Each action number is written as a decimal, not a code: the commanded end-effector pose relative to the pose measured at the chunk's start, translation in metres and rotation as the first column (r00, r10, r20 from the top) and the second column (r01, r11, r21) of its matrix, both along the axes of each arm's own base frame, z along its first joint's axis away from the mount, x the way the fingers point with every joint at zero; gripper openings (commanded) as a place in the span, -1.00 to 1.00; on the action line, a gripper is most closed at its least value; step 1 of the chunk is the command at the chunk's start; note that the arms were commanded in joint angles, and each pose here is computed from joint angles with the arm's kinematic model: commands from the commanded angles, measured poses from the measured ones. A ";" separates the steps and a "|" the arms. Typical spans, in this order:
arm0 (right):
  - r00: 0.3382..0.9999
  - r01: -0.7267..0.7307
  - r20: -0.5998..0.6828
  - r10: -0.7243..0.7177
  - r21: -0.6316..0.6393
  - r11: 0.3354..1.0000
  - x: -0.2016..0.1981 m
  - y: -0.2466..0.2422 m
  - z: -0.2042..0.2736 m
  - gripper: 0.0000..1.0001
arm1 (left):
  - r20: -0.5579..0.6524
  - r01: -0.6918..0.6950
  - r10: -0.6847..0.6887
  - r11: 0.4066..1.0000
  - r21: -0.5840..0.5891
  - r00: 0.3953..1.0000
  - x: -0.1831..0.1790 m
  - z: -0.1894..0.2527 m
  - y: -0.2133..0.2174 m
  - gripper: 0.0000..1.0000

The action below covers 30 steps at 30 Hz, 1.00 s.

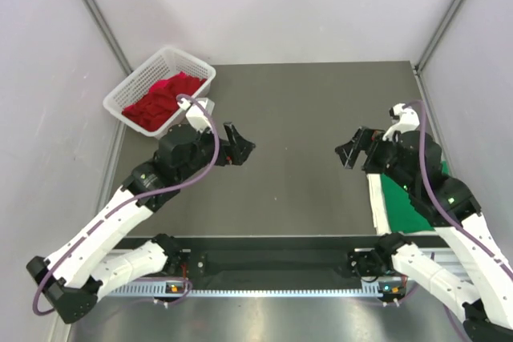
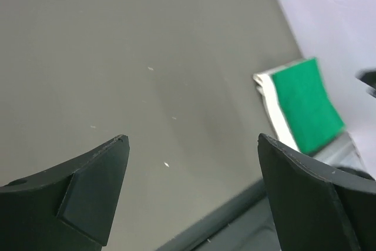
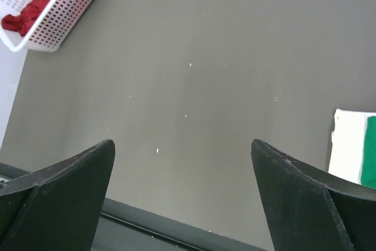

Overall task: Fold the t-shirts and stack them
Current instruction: Grab the tshirt from the pile

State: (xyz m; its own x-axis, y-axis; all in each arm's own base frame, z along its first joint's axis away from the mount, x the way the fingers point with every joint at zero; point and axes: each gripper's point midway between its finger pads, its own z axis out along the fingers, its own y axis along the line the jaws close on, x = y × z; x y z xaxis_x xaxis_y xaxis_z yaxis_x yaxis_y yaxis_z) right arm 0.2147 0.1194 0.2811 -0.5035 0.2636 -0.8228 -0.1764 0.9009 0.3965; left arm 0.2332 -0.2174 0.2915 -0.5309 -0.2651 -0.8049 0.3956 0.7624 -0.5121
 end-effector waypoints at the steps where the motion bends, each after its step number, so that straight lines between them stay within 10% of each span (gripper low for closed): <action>1: 0.997 -0.022 0.071 0.020 0.028 0.999 -0.002 0.003 0.022 0.99 | 0.064 -0.125 0.124 0.992 0.022 0.990 0.031 0.019 0.006 0.89; 12: 0.993 -0.055 0.110 0.052 0.018 0.998 -0.014 -0.001 0.017 1.00 | 0.039 -0.600 0.612 0.757 0.257 0.790 0.168 0.007 0.096 0.81; 17: 0.989 -0.012 0.147 0.006 0.035 0.999 -0.019 -0.012 0.018 0.99 | 0.065 -0.837 0.845 0.511 0.196 0.531 0.220 0.004 0.198 0.71; 30: 0.978 -0.065 0.203 0.057 0.033 0.997 -0.021 -0.006 0.032 0.99 | -0.150 -0.896 0.935 0.351 0.273 0.321 0.295 -0.113 0.284 0.38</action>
State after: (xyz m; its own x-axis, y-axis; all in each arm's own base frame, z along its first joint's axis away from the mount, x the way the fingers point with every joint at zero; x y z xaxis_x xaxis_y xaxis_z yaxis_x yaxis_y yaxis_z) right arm 0.1895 0.1083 0.2911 -0.3926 0.2874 -0.8737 -0.2624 0.8754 0.4059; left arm 0.5086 0.0602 0.1810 -0.2241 -0.5865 -0.7783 -0.7063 0.6480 -0.2849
